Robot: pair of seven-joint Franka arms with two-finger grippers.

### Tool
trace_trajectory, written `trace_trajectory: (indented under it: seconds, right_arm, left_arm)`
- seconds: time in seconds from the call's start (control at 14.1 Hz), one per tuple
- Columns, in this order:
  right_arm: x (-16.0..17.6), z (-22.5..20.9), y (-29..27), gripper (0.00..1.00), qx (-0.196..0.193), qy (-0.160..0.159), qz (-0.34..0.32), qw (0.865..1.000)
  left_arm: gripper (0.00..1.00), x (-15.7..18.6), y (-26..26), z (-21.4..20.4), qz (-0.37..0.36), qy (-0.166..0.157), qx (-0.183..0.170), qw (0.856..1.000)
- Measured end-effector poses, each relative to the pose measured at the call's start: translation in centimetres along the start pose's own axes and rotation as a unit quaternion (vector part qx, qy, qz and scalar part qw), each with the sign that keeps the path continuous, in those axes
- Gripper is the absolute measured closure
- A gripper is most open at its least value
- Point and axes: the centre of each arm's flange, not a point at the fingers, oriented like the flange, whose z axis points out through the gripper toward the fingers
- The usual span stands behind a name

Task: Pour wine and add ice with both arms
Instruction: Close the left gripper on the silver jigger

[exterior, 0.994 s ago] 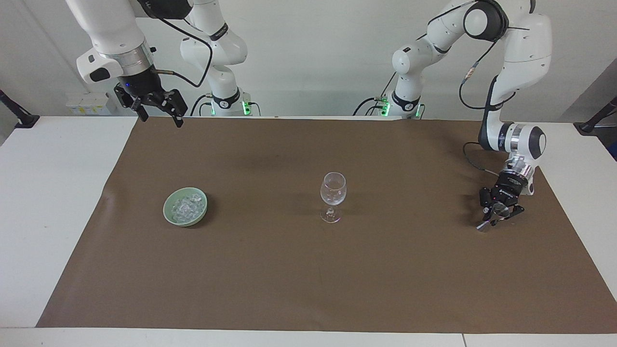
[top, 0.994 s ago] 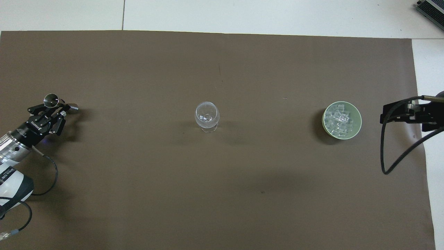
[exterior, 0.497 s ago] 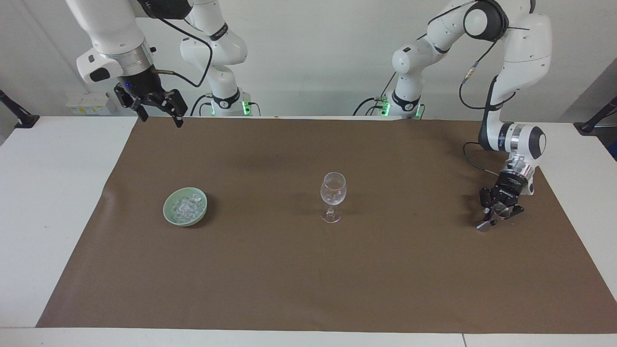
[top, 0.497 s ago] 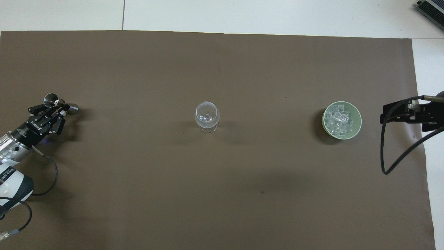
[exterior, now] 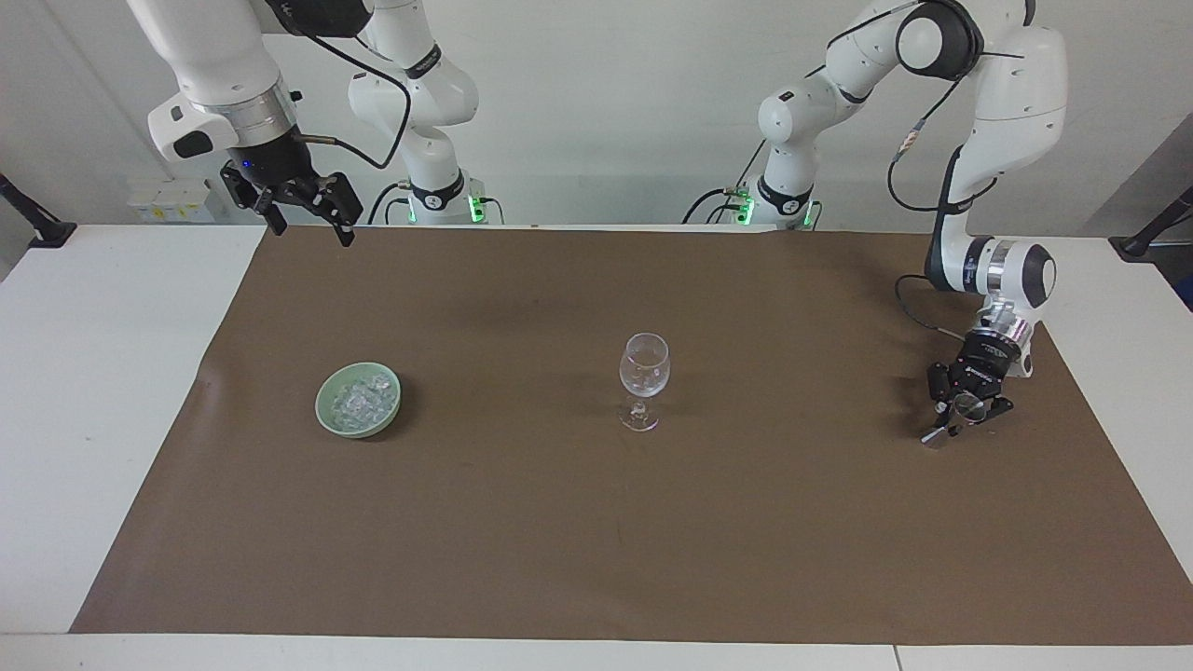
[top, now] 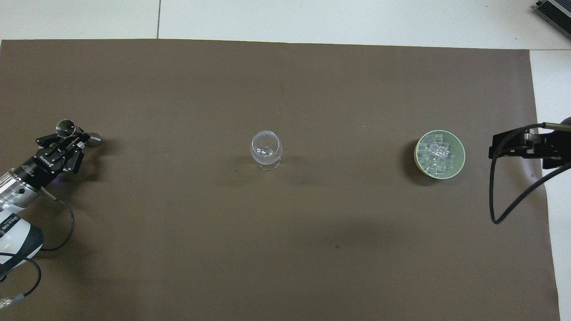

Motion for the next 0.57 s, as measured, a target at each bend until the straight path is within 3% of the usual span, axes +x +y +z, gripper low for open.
trace_trajectory:
  seconds: [0.57]
  right_arm:
    - [0.0,0.0,0.0,0.0,0.0,0.0,0.0,1.0]
  left_arm:
    - [0.78,-0.56,0.45,0.25,0.007,-0.001,-0.001,1.0]
